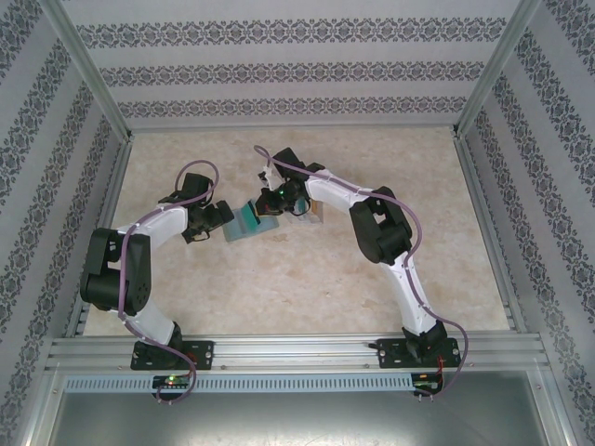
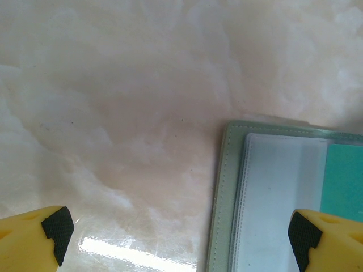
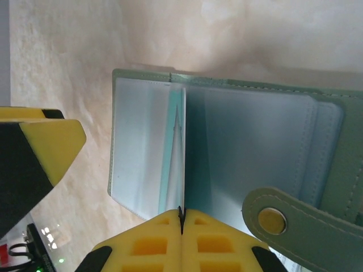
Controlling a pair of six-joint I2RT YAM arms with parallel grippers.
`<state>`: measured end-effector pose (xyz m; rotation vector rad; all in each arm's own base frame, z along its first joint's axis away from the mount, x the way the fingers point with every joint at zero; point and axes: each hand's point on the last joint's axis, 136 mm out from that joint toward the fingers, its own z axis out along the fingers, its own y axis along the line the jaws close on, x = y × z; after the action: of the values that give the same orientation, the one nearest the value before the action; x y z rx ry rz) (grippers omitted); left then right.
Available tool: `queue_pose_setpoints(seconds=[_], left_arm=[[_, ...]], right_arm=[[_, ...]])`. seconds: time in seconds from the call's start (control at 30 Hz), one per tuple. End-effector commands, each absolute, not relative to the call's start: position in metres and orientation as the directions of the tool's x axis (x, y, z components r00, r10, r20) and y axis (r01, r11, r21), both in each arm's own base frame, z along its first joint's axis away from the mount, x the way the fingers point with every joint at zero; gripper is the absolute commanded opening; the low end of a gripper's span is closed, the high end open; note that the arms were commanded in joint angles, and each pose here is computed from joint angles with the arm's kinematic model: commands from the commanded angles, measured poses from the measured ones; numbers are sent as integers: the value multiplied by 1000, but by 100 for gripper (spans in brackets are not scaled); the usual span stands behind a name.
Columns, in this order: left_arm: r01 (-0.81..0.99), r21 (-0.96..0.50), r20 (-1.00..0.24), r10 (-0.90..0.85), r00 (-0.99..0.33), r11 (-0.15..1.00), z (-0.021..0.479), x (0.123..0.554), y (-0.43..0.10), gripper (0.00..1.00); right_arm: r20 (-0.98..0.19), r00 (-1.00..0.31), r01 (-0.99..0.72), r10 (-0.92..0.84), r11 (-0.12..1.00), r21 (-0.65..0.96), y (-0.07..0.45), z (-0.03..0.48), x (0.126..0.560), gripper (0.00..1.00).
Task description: Put the credit cards into the card holder
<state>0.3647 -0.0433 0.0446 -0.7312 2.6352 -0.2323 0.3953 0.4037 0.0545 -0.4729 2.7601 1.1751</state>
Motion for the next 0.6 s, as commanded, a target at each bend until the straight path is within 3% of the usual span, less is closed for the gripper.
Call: queue_pose_setpoints(seconds=[0.0, 0.23, 0.57], left_arm=[[-447, -263, -330, -515, -791, 855, 53, 362, -41, 99], [-443, -267, -329, -513, -793, 856, 52, 362, -42, 99], [-443, -265, -330, -512, -793, 857, 49, 358, -41, 99]], right_arm=[[-161, -963, -264, -215, 647, 715, 410, 55, 384, 0], [-128, -984, -179, -125, 687, 704, 405, 57, 389, 0], [-143, -983, -185, -119, 689, 701, 407, 75, 387, 0]])
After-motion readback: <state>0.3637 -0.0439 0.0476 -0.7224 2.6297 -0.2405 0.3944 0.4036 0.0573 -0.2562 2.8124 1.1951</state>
